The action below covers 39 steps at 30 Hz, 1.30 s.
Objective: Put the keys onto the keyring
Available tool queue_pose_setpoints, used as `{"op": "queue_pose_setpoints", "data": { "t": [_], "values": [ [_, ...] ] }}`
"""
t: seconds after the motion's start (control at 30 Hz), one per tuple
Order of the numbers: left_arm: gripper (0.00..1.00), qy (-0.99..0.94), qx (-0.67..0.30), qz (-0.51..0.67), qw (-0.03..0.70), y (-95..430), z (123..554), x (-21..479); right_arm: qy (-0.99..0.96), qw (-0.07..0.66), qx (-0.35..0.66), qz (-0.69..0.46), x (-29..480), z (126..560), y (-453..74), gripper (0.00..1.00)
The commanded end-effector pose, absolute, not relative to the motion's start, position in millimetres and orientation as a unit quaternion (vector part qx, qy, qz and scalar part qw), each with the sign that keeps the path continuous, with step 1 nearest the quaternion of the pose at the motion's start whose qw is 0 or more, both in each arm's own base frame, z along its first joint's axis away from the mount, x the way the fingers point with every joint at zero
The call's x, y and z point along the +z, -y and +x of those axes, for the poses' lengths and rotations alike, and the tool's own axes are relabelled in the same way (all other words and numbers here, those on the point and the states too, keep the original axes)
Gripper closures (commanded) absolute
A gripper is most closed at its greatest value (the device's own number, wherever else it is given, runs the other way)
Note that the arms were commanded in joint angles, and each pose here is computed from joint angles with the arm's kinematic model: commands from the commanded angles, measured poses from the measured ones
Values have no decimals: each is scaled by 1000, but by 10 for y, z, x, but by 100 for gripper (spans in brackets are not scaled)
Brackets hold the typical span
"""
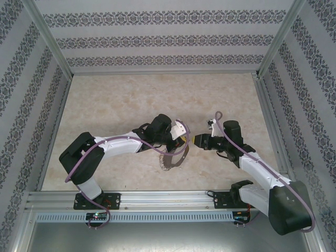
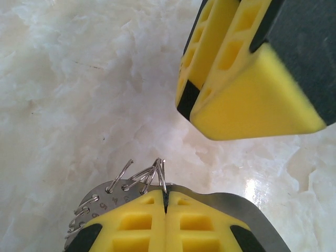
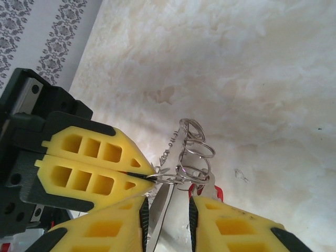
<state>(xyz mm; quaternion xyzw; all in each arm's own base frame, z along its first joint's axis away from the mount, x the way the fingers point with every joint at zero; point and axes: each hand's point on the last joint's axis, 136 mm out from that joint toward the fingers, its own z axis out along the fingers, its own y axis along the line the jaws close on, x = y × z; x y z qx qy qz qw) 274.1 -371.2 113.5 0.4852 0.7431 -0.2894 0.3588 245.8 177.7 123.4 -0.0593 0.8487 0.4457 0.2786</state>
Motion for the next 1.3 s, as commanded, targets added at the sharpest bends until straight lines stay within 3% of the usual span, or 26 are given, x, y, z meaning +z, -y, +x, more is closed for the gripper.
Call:
{"op": "queue_pose_setpoints", "data": {
  "t": [0.0,0.43,0.53,0.67,0.77,1.27],
  "values": [
    [100,-729,-301,488,373,3821,2718,1221,-843,277,456,-70,1249,2430,-1799,70],
    [100,-728,-305,489,370,3829,2702,1211,-836,289,457,-92,1187,2524,-1853,71],
    [100,-727,-309,491,367,3841,2690,1210,-832,298,457,-103,1194,2524,-1864,66],
    [100,-724,-316,494,363,3850,2664,1208,-827,323,447,-110,1189,2556,-1840,50],
    [100,-718,-324,500,360,3854,2624,1220,-818,354,438,-113,1254,2640,-1814,46],
    [100,-702,-344,534,322,3642,2578,1072,-811,370,441,-104,1366,2579,-1692,48]
  ]
}}
